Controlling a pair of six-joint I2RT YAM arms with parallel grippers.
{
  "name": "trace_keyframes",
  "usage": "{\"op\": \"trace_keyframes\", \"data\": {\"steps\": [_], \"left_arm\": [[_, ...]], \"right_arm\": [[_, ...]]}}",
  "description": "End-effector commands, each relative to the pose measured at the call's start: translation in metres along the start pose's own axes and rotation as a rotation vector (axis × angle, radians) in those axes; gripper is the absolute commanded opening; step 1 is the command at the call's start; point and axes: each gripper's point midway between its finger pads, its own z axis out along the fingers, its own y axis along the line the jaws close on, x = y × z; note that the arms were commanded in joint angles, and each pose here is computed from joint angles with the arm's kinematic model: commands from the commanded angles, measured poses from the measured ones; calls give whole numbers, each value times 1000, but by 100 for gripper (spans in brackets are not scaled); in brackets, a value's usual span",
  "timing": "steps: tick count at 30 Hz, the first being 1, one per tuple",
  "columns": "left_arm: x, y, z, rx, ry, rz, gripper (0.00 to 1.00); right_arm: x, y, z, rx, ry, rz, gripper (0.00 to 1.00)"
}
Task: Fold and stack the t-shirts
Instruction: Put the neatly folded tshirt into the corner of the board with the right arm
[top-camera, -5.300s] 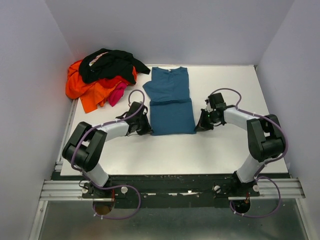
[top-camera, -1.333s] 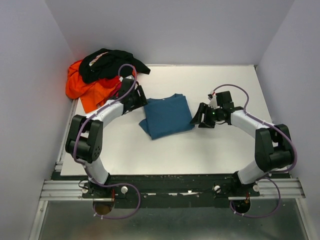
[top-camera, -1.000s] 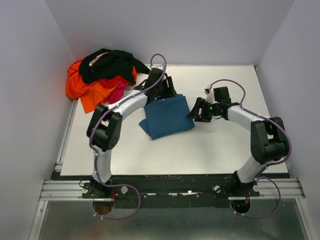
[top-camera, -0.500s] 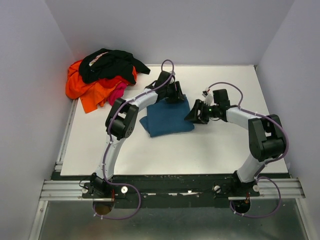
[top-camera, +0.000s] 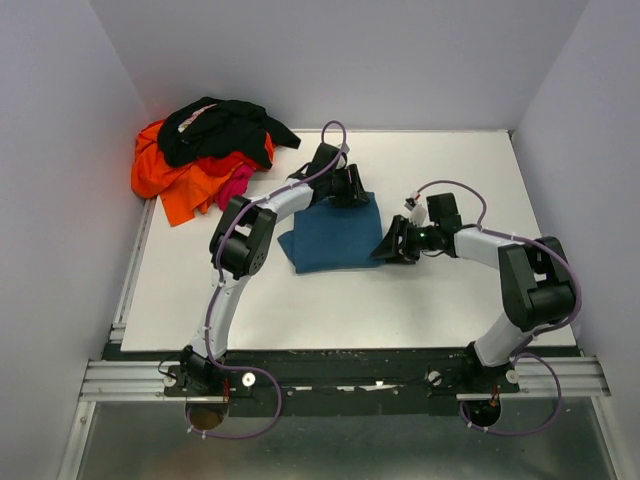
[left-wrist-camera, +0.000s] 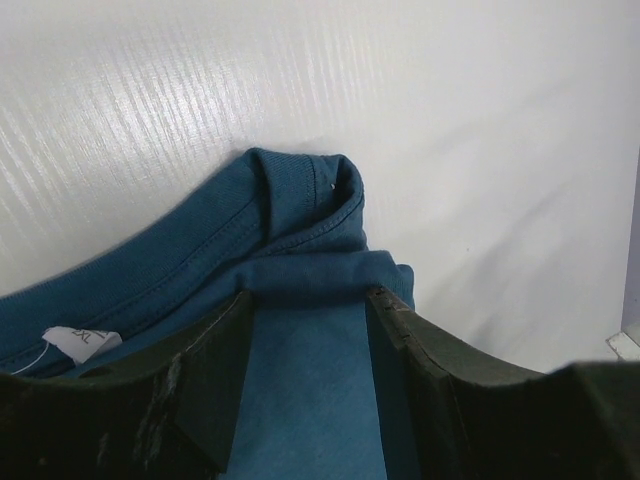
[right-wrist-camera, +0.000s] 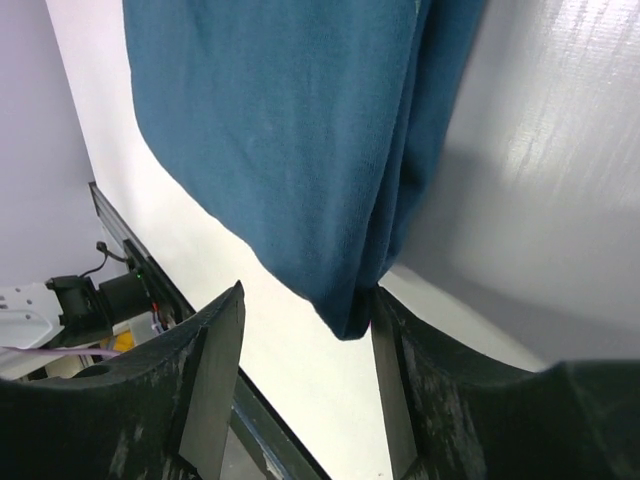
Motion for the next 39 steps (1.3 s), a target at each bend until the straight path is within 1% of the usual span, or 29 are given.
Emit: {"op": "trace_keyframes", "data": {"steps": [1, 10, 15, 18, 22, 24, 28, 33, 34, 39], "left_arm": [[8, 5, 7, 26, 20, 13, 62], [8, 8, 7, 12, 25, 33, 61], [7, 11, 6, -5, 25, 41, 61], [7, 11, 6, -9, 25, 48, 61], [7, 16, 8, -27, 29, 53, 61], [7, 17, 8, -34, 29, 56, 61], [8, 20, 10, -41, 30, 57, 61], [8, 20, 11, -41, 28, 66, 61], [6, 20, 9, -40, 24, 69, 61], [1, 17, 6, -45, 15, 92, 62]], "right_arm": [[-9, 17, -2, -51, -8, -56, 60], [-24, 6, 10, 13, -4, -71, 60], [-14, 12, 13, -37, 21, -49, 60], [1, 13, 13, -70, 43, -28, 59], [17, 12, 8, -81, 61, -15, 50], [23, 12, 5, -81, 64, -9, 43], [31, 10, 1, -69, 62, 7, 32], [30, -1, 1, 1, 59, 24, 3], [31, -6, 2, 27, 64, 39, 1], [38, -33, 4, 159, 84, 95, 1]]}}
